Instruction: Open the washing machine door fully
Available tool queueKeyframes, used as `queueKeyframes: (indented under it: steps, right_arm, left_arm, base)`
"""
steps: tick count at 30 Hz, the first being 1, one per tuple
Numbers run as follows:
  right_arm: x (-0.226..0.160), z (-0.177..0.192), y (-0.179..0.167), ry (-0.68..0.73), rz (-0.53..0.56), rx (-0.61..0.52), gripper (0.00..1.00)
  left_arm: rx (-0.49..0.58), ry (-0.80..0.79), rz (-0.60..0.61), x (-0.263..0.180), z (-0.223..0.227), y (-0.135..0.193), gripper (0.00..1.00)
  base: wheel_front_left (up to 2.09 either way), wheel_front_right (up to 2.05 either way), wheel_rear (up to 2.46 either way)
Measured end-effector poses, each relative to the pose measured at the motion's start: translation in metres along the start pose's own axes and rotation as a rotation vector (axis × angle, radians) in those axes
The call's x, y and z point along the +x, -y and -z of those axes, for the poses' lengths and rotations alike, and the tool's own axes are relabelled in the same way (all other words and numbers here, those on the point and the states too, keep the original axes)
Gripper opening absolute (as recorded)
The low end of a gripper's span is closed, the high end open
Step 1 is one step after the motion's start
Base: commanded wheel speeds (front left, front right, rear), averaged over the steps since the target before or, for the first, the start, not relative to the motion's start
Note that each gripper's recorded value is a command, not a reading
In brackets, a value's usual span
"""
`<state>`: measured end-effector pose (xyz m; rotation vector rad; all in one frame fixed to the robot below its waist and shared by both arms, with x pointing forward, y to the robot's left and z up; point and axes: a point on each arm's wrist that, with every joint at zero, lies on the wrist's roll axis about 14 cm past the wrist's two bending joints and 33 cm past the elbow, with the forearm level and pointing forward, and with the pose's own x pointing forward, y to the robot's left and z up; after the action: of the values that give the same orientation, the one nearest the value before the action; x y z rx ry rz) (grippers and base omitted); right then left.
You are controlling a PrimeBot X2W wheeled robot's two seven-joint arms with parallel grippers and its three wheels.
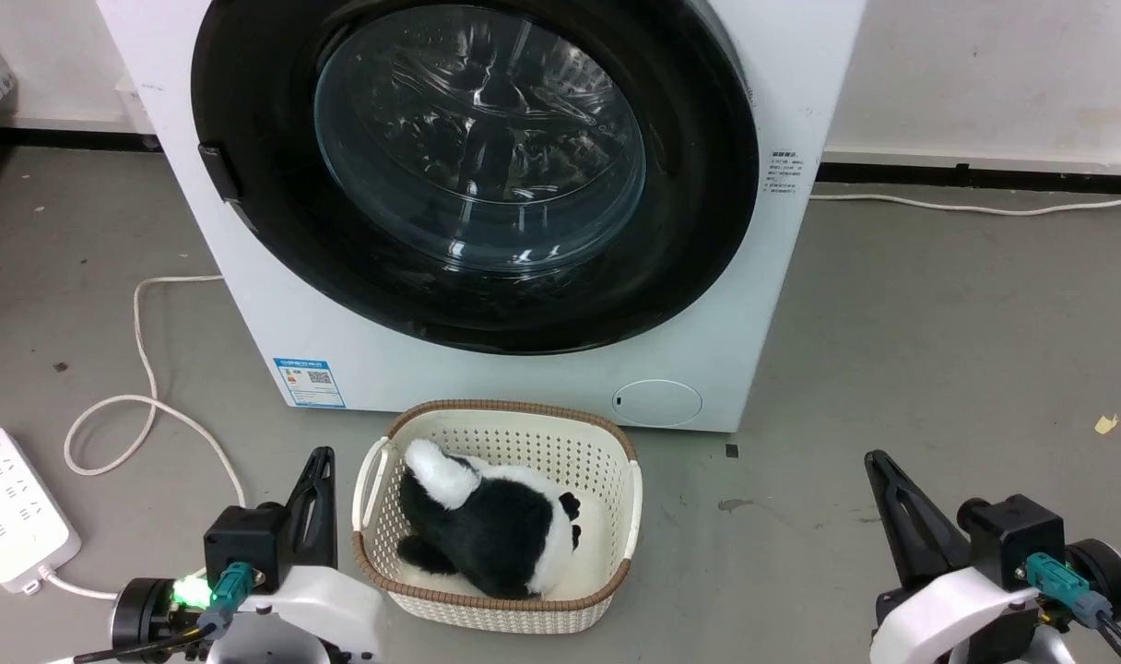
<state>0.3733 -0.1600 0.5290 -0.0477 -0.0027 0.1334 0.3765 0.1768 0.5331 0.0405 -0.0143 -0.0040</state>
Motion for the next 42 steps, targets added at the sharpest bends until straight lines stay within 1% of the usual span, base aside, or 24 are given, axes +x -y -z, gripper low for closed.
queueKeyframes:
  steps: [42]
  right_arm:
    - [0.0, 0.0, 0.0, 0.0, 0.0, 0.0, 0.0]
  left_arm:
    - [0.0, 0.0, 0.0, 0.0, 0.0, 0.0, 0.0]
  base:
    - [0.0, 0.0, 0.0]
